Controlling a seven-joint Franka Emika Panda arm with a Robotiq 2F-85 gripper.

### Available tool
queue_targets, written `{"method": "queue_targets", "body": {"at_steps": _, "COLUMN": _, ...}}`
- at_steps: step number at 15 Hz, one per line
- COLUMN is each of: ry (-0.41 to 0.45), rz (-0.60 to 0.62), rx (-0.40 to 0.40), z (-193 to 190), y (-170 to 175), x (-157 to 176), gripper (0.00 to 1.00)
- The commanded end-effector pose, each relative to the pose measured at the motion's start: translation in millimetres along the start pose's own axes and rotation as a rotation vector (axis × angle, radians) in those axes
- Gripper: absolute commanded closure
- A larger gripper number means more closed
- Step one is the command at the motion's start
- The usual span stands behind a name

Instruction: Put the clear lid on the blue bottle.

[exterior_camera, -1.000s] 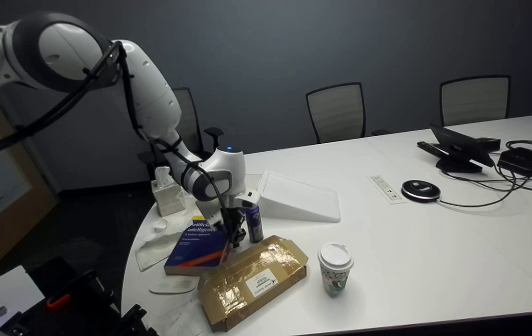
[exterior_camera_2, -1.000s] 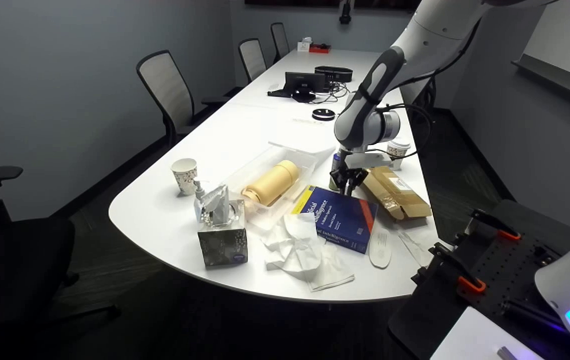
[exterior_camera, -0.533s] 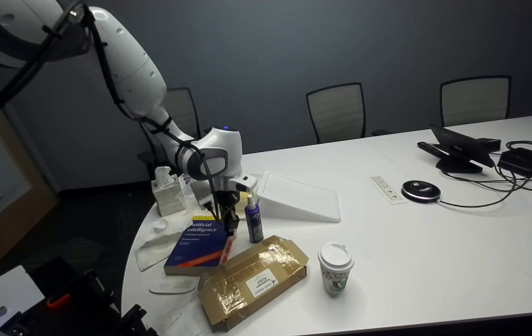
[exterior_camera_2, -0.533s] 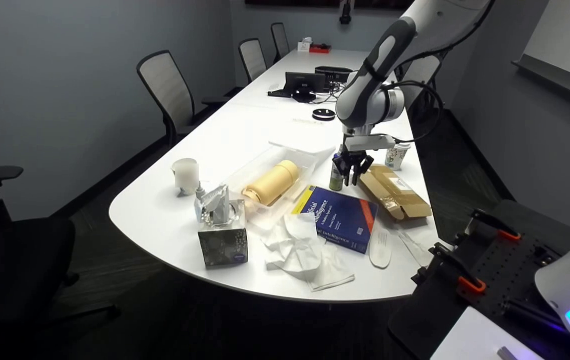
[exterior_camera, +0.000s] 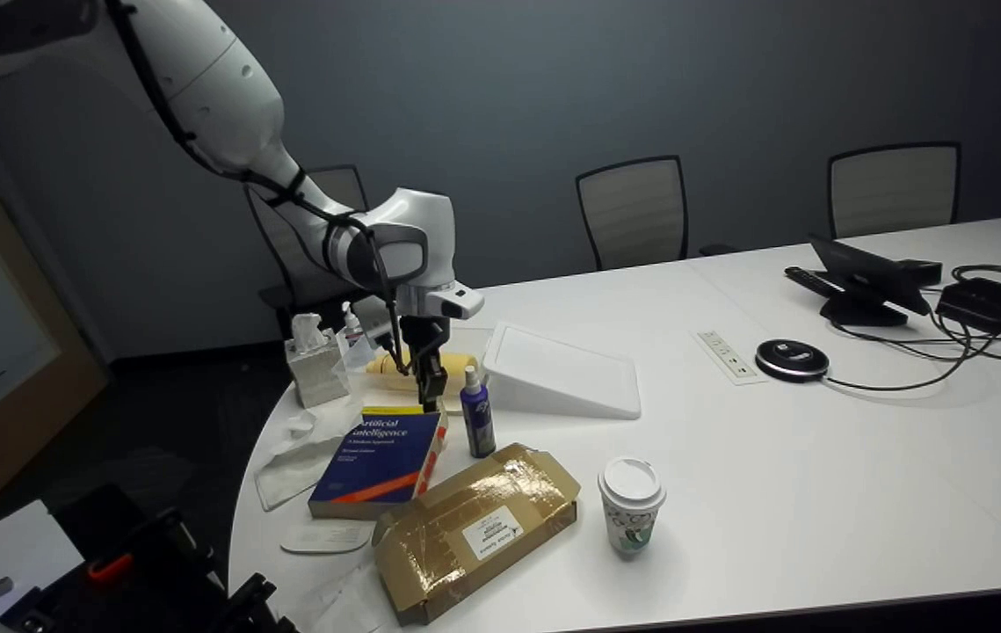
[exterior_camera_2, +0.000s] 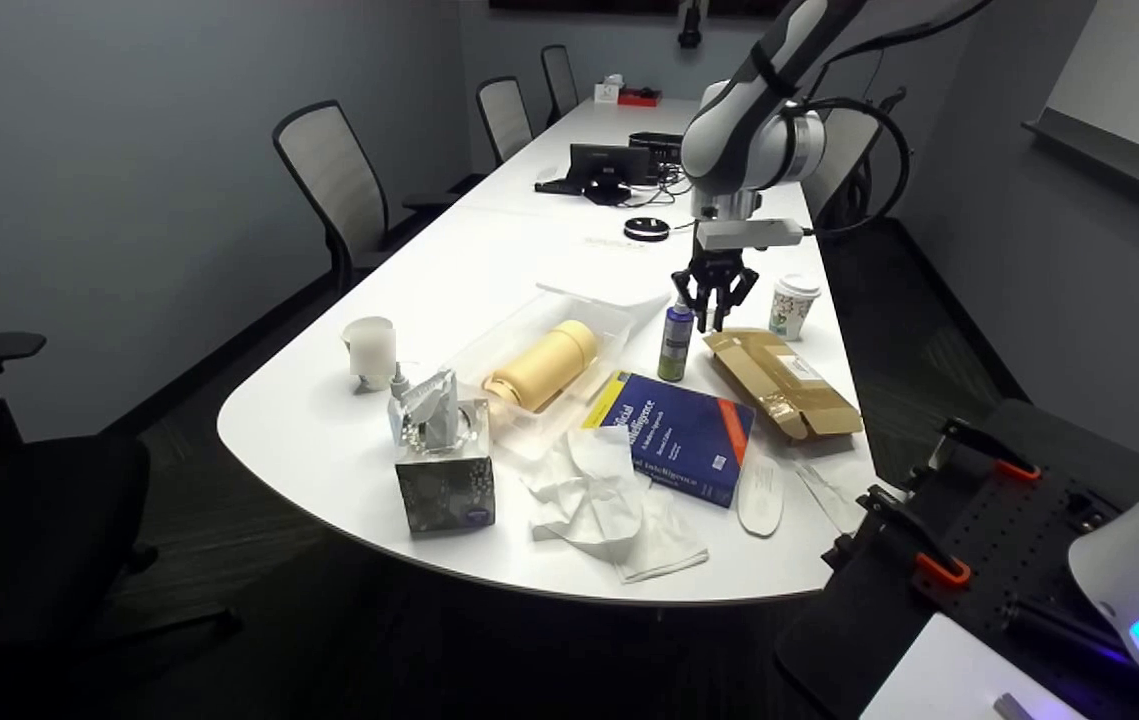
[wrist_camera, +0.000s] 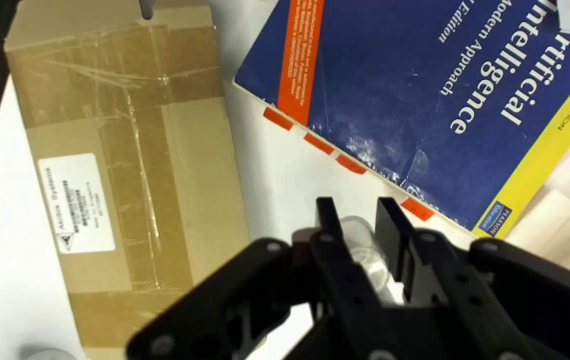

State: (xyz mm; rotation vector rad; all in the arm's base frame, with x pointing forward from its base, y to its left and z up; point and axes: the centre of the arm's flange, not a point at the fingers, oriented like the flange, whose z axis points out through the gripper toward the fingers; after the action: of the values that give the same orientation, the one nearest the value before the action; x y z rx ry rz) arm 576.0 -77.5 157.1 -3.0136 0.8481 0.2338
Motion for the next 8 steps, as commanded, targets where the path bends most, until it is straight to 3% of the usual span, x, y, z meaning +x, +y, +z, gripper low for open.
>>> {"method": "queue_targets", "body": {"at_steps": 1, "ry": -0.005, "rz": -0.003, "rx": -0.023, "z": -37, "y": -1, "x": 0, "gripper": 0.94}}
{"method": "queue_targets", "body": {"at_steps": 8, "ry": 0.029, "rz": -0.046, "rx": -0.043, "z": -57, "y": -7, "x": 36, "gripper": 0.94}}
